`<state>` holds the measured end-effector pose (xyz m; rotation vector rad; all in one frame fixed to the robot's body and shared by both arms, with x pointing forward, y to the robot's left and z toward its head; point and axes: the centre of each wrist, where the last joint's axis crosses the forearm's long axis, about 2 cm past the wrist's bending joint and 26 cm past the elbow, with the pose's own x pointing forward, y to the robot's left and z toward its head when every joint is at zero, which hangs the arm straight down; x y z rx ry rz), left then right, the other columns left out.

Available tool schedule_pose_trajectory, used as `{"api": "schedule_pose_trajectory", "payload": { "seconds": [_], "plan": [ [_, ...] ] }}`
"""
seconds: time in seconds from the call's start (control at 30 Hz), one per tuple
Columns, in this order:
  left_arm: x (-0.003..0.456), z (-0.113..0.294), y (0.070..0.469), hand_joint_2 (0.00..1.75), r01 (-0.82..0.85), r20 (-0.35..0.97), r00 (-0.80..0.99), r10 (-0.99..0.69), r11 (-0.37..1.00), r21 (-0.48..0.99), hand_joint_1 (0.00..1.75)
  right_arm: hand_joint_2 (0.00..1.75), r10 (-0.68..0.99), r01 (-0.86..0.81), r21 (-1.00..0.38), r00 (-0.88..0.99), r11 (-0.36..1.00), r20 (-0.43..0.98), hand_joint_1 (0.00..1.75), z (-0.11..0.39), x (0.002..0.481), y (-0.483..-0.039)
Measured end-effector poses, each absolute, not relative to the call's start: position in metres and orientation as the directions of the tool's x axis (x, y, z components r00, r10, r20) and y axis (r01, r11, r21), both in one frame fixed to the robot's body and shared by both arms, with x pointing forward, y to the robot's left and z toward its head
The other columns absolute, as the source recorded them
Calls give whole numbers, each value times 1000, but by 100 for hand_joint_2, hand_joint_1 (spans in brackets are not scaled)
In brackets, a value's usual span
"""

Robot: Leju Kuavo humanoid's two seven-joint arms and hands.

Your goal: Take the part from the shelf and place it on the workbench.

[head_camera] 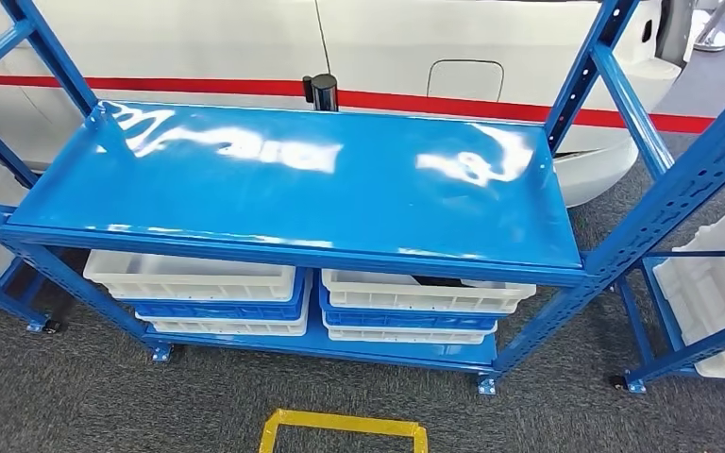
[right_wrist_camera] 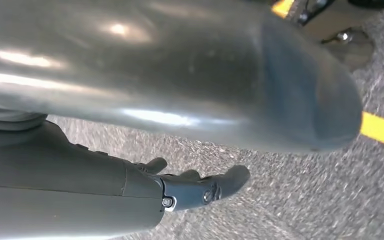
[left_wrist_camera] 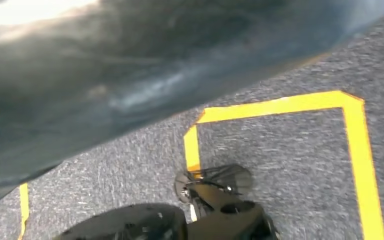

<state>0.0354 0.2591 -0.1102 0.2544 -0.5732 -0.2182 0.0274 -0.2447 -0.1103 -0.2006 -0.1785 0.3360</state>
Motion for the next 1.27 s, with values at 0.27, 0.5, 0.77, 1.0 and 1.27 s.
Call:
{"api": "schedule_pose_trajectory", "payload": {
  "seconds": [0.27,0.5,0.77,1.0,1.27],
  "plan": [
    [34,-110,260,0,133,503,820,-273,945,297,0,0,343,-309,-224,929,924,136,0,-110,25,-245],
    [33,-110,259,0,133,502,821,-272,946,295,0,0,345,-310,-225,928,924,142,0,-110,29,-245],
    [35,-110,259,0,122,495,820,-286,934,337,0,0,349,-313,-228,927,922,137,0,-110,29,-245],
    [37,-109,257,0,119,483,827,-288,929,349,0,0,352,-315,-233,926,920,139,0,-110,31,-245],
    [39,-109,257,0,115,467,836,-289,924,366,0,0,354,-317,-237,926,918,135,0,-110,30,-245]
  ]
}}
